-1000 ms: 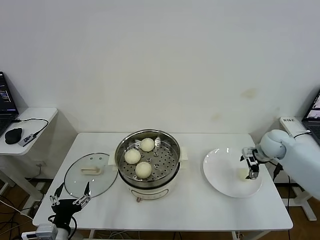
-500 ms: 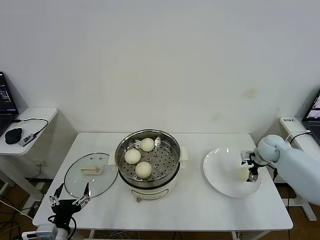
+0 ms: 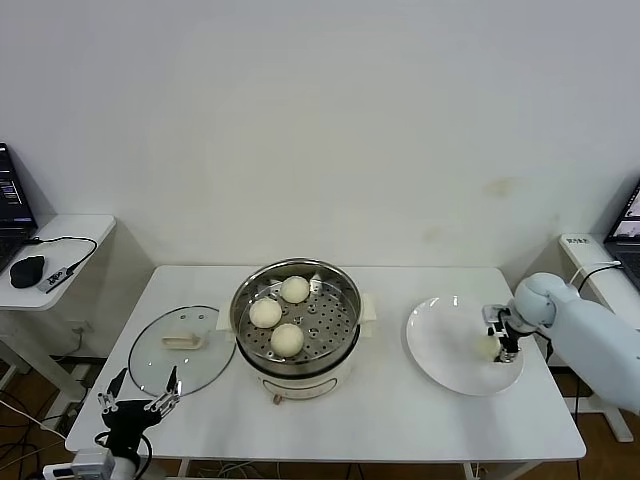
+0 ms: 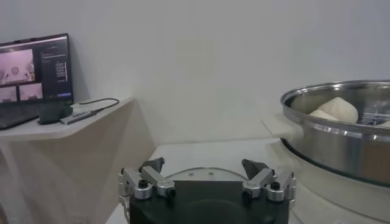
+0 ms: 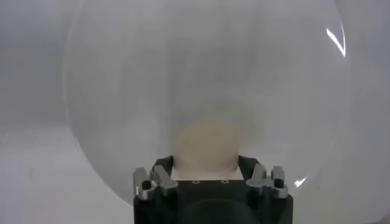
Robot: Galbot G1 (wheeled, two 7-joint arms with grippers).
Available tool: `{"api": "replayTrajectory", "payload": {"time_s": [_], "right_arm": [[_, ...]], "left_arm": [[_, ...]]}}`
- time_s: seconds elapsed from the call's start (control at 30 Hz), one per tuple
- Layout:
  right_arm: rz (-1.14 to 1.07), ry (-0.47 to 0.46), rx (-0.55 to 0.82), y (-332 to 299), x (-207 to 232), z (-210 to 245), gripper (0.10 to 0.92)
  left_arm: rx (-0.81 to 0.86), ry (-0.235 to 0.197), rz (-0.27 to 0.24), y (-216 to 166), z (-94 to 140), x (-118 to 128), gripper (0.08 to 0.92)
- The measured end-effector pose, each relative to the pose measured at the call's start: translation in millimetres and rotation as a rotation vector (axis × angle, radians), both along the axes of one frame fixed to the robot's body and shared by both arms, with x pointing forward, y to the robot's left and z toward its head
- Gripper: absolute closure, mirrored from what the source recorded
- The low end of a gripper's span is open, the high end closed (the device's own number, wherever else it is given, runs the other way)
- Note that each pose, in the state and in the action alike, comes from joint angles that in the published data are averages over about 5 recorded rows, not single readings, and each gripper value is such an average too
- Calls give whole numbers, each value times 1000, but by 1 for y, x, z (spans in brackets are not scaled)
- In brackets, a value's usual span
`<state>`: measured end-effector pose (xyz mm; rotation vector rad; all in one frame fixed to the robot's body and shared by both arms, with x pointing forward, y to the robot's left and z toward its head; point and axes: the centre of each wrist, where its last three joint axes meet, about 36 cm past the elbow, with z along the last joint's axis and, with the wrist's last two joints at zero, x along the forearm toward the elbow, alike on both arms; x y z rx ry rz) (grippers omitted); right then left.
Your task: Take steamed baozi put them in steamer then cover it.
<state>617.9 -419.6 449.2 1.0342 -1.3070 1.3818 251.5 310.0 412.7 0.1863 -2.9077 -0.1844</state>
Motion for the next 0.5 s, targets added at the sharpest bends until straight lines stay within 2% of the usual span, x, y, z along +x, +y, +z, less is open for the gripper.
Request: {"api": "replayTrajectory", "payload": {"time_s": [0.27, 0.5], "right_arm": [[3, -7, 9, 4, 4, 19, 425], [23, -40, 29, 16, 12, 62, 420]], "left_arm": [[-1, -8, -2, -1, 3, 0, 177], [3, -21, -10, -1, 8, 2, 177]]}}
